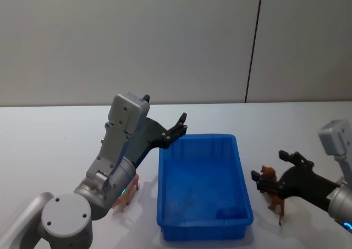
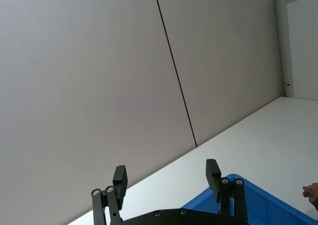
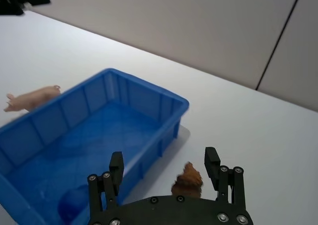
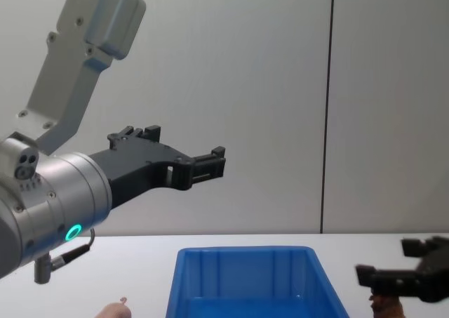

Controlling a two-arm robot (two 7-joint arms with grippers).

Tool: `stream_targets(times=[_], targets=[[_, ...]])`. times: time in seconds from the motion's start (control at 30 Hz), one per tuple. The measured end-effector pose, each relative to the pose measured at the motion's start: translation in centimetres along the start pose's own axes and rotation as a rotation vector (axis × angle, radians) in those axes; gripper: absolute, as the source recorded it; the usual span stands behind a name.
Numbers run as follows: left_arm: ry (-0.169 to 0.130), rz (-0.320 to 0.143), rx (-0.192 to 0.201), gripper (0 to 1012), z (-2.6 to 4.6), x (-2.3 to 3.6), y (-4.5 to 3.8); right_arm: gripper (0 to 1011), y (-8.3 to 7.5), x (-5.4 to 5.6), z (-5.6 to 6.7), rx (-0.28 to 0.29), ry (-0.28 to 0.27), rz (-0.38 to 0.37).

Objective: Pick up the two dolls from the table and place them into the box.

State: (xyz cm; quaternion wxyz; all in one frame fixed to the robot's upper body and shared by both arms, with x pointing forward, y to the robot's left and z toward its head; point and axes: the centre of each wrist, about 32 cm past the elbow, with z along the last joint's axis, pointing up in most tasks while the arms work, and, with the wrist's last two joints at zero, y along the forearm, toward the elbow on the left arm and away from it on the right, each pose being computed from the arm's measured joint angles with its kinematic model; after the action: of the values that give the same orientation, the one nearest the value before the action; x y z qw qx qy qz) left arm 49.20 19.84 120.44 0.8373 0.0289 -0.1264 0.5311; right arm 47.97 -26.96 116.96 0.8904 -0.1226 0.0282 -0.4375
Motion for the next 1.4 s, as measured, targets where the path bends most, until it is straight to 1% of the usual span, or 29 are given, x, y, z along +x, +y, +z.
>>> stream_targets(times=[0.1, 0.23, 0.4, 0.53, 0.8, 0.97, 1.0, 1.07, 1.1, 1.17, 1.2, 1.3, 1.33, 1.37, 1.4], targets=[[0.0, 0.0, 0.0, 1001, 0.0, 0.0, 0.0, 1001, -0.2, 0.2, -0.3, -0.016, 0.007, -0.01], [0.0, 0.0, 0.0, 1001, 0.0, 0.0, 0.0, 1001, -0.5, 0.6, -0.9, -0.051, 0.021, -0.025], [0.0, 0.0, 0.0, 1001, 0.0, 0.0, 0.0, 1001, -0.6, 0.8, -1.5, -0.088, 0.037, -0.032], [0.0, 0.0, 0.0, 1001, 0.0, 0.0, 0.0, 1001, -0.4, 0.9, -2.2, -0.122, 0.05, -0.035], [0.0, 0.0, 0.0, 1001, 0.0, 0.0, 0.0, 991, 0.0, 1.0, -3.2, -0.168, 0.065, -0.035], [0.0, 0.0, 0.0, 1001, 0.0, 0.0, 0.0, 894, 0.3, 0.9, -3.6, -0.186, 0.073, -0.033], [0.0, 0.0, 0.0, 1001, 0.0, 0.0, 0.0, 844, 0.5, 0.9, -3.7, -0.19, 0.076, -0.033], [0.0, 0.0, 0.0, 1001, 0.0, 0.0, 0.0, 811, 0.6, 0.8, -3.8, -0.193, 0.079, -0.033], [0.0, 0.0, 0.0, 1001, 0.0, 0.0, 0.0, 756, 0.7, 0.8, -3.9, -0.197, 0.081, -0.033], [0.0, 0.0, 0.0, 1001, 0.0, 0.0, 0.0, 719, 0.8, 0.8, -4.0, -0.199, 0.084, -0.033], [0.0, 0.0, 0.0, 1001, 0.0, 0.0, 0.0, 661, 0.9, 0.7, -4.1, -0.202, 0.086, -0.033], [0.0, 0.0, 0.0, 1001, 0.0, 0.0, 0.0, 599, 1.1, 0.7, -4.2, -0.205, 0.089, -0.035], [0.0, 0.0, 0.0, 1001, 0.0, 0.0, 0.0, 543, 1.1, 0.7, -4.2, -0.206, 0.089, -0.036], [0.0, 0.0, 0.0, 1001, 0.0, 0.0, 0.0, 543, 1.1, 0.7, -4.2, -0.206, 0.089, -0.037], [0.0, 0.0, 0.0, 1001, 0.0, 0.0, 0.0, 482, 1.2, 0.6, -4.2, -0.206, 0.09, -0.038]])
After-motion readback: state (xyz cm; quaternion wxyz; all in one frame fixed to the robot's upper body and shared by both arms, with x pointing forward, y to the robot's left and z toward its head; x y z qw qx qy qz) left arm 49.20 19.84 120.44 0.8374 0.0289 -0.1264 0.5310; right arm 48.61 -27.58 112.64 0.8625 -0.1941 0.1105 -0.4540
